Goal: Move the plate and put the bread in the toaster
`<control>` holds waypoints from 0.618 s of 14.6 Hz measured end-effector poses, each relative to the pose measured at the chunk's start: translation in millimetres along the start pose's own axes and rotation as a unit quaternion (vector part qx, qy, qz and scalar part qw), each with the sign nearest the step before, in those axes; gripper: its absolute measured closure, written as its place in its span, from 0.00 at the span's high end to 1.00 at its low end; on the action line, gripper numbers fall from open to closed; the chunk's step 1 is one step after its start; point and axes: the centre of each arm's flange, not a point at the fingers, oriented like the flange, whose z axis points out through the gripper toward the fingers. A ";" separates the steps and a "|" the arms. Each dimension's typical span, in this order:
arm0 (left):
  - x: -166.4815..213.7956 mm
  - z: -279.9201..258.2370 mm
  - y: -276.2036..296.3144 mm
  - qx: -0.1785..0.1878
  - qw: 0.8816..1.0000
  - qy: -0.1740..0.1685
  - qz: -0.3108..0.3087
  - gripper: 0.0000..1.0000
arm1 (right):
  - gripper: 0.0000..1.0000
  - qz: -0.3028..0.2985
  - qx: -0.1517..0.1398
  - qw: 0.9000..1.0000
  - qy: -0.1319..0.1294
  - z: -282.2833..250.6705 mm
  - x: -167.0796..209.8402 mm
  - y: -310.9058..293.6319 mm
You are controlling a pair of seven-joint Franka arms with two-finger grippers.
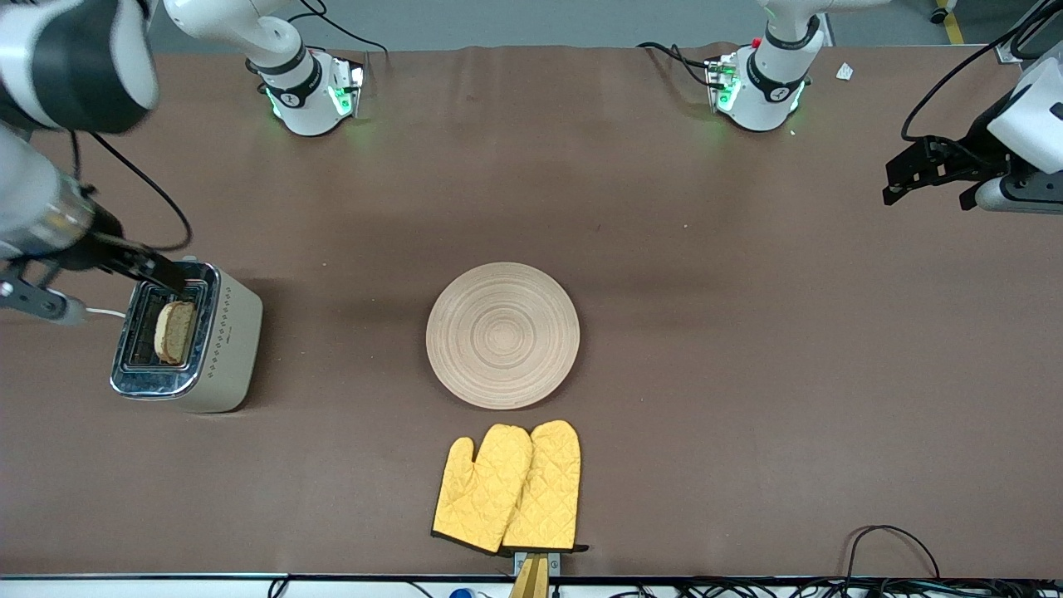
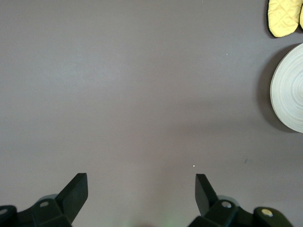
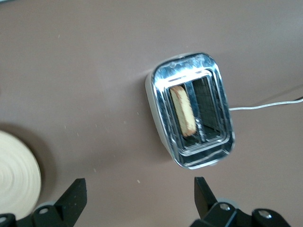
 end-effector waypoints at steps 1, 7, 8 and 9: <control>0.0 0.0 0.0 0.000 1.000 0.000 0.000 1.00 | 1.00 -0.018 0.007 1.000 -0.008 -9.3 -6.6 14.5; 0.0 -0.6 -0.5 0.000 1.000 0.001 -0.001 1.00 | 1.00 -0.132 0.034 0.990 -0.029 -37.0 -27.0 98.2; 0.0 -2.0 -0.6 0.000 1.000 0.002 -0.001 1.00 | 1.00 -0.140 0.036 0.989 -0.031 -35.4 -25.7 111.4; 0.1 -3.7 -0.7 0.000 1.000 0.004 -0.001 1.00 | 1.00 -0.145 0.036 0.988 -0.033 -34.7 -25.6 119.6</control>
